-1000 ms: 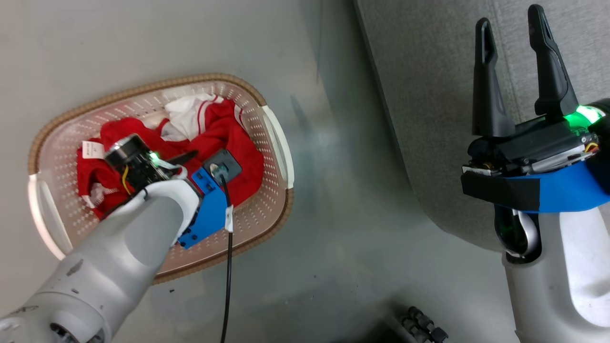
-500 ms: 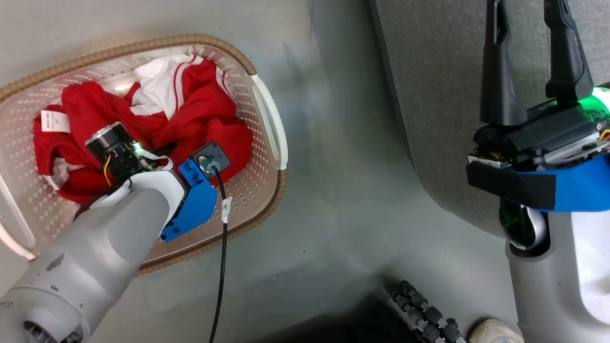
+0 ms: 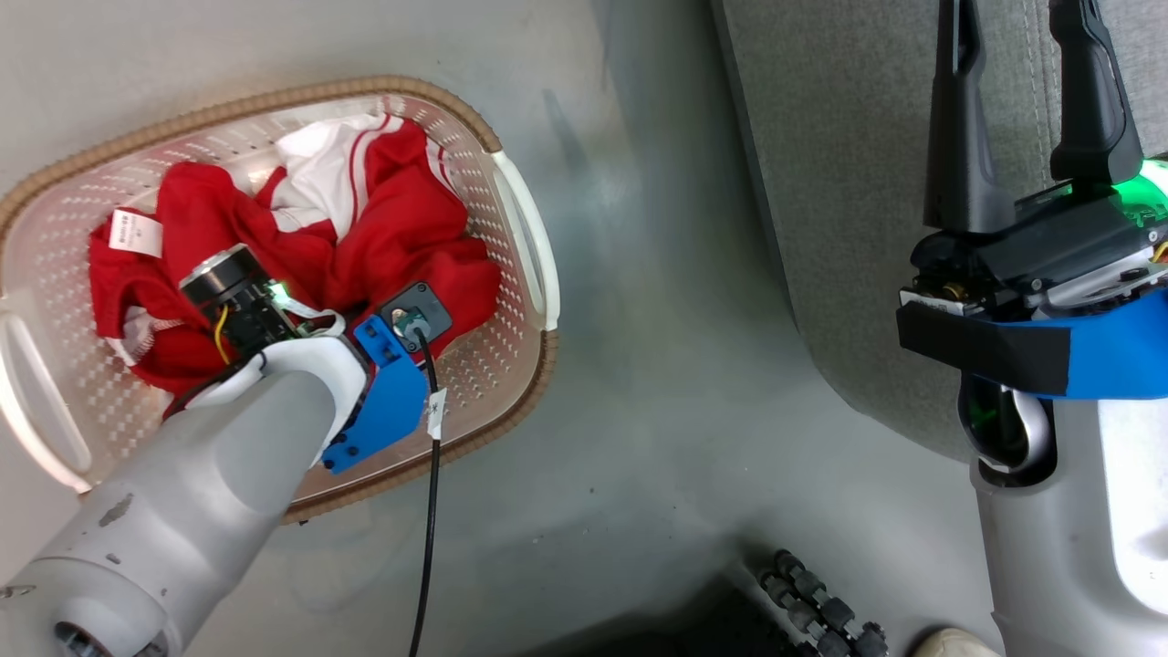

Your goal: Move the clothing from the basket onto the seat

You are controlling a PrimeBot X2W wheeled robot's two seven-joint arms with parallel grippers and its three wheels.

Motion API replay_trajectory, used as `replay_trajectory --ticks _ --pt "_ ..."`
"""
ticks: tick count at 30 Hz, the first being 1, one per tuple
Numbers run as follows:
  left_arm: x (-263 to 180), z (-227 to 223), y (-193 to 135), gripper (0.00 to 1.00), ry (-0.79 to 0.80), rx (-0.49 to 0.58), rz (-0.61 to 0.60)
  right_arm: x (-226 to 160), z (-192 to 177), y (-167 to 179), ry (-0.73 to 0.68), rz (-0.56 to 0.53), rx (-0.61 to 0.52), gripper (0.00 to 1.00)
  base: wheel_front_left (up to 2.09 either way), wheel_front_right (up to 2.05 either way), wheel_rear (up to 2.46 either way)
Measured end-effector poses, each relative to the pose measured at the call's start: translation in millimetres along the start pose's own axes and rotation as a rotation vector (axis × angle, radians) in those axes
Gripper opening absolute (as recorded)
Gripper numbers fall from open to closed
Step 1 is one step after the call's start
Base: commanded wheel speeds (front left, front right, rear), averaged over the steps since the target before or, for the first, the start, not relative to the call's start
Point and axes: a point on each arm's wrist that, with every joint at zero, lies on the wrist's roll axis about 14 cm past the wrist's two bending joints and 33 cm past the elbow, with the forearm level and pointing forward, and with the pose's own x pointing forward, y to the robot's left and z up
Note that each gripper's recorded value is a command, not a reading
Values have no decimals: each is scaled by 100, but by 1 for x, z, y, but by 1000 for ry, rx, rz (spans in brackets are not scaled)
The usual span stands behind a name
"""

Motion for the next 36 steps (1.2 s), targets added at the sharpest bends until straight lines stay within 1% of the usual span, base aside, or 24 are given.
replay_trajectory --ticks 7,11,14,17,24,33,36 --pt "-23 35 0 0 -131 -25 30 0 16 4 -29 5 -4 100 0 0 0" --pt "-44 56 2 0 -223 -45 62 -1 29 11 -55 18 -1 100 0 0 0" --pt "-63 71 3 0 -296 -80 89 -5 40 17 -70 26 1 100 0 0 0" --pt "-85 84 8 0 -365 -87 133 -8 52 22 -88 36 7 100 0 0 0" --pt "-141 108 14 0 -522 -151 236 -25 82 34 -131 57 19 100 0 0 0" --pt "-216 127 24 0 -667 -220 384 -54 120 45 -188 77 34 100 0 0 0" --pt "-245 143 25 0 -742 -220 425 -66 128 46 -196 77 36 100 0 0 0"
